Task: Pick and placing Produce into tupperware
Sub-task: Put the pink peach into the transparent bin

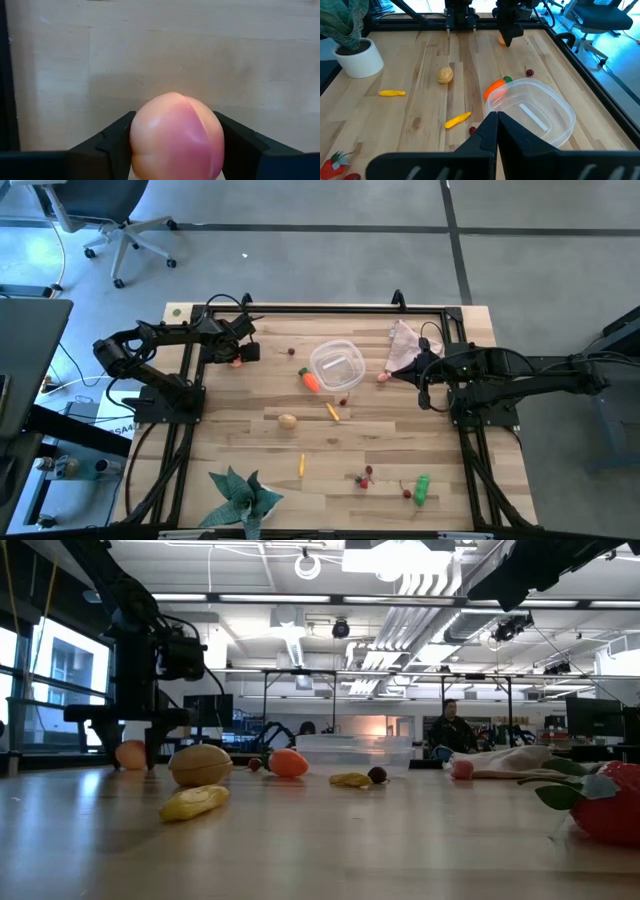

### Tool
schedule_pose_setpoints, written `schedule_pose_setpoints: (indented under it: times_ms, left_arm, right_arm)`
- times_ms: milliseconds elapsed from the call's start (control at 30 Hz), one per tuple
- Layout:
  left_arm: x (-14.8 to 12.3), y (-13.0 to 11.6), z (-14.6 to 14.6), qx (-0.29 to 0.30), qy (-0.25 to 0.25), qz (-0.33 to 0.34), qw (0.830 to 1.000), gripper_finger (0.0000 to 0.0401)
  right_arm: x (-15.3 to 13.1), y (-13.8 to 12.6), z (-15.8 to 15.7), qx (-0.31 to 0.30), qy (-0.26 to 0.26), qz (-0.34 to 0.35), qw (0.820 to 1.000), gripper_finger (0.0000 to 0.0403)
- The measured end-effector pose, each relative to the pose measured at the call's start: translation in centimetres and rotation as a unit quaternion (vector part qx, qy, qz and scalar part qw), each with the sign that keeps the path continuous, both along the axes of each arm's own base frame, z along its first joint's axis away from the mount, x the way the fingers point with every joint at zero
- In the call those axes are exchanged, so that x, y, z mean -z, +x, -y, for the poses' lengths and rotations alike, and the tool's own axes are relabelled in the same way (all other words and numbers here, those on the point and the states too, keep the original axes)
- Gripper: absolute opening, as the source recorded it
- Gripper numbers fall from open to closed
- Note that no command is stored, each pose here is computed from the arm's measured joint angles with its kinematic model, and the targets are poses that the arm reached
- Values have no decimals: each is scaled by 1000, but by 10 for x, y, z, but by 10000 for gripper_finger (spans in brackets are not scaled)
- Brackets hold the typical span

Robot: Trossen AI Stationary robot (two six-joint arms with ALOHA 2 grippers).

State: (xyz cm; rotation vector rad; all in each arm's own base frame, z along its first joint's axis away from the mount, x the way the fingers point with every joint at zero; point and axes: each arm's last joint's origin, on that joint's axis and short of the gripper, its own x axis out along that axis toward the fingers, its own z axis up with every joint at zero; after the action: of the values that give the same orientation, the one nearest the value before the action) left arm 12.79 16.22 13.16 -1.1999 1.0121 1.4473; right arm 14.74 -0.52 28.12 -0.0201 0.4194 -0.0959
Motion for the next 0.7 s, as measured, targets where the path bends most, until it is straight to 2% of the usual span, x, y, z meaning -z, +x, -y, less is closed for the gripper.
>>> schedule_pose_setpoints:
  times_ms: [167, 433, 700]
  left_arm:
    - [0, 0, 0, 0, 0, -1, 1000, 234]
    - [0, 0, 0, -1, -1, -1, 1000, 217]
    - [0, 0, 0, 0, 0, 0, 1000, 230]
  right_arm:
    - [0, 0, 0, 0, 0, 0, 1000, 0]
    - [0, 0, 0, 0, 0, 0, 1000, 0]
    - [0, 0, 0, 0, 0, 0, 1000, 0]
